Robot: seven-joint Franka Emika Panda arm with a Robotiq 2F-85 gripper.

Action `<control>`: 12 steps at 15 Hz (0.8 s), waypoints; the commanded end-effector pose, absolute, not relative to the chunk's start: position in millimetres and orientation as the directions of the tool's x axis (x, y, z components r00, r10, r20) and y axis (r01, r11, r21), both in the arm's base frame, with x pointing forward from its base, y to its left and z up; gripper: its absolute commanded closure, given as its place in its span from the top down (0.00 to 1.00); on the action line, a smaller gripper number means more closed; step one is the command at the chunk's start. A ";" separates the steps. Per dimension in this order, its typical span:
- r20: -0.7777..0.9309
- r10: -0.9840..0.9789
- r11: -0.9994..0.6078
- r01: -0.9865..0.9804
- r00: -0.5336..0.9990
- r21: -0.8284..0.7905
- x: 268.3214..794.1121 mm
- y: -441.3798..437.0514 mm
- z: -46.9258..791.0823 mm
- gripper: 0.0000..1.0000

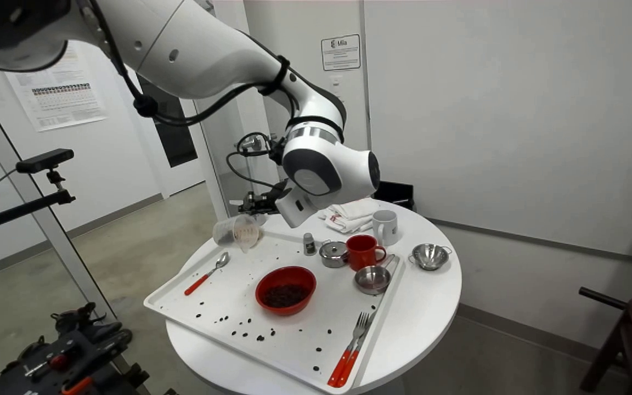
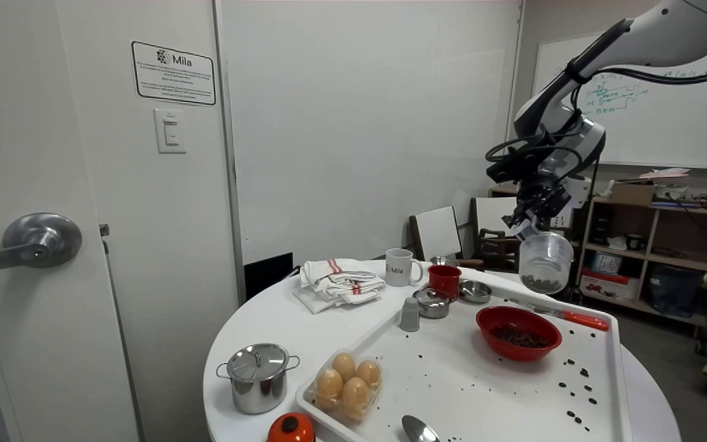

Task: Pour the contents of the cup into the bowl

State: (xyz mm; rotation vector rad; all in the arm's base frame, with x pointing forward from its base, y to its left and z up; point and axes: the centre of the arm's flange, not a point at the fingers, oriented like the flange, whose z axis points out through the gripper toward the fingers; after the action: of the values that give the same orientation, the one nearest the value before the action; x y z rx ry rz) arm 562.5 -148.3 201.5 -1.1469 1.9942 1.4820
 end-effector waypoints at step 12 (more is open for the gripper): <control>-0.897 -0.175 -0.185 -0.881 -0.406 0.435 579.9 -162.1 187.8 0.11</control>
State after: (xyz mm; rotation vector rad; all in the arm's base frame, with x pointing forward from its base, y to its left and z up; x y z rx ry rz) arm 569.4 -147.7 189.6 -1.2616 1.6161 1.6143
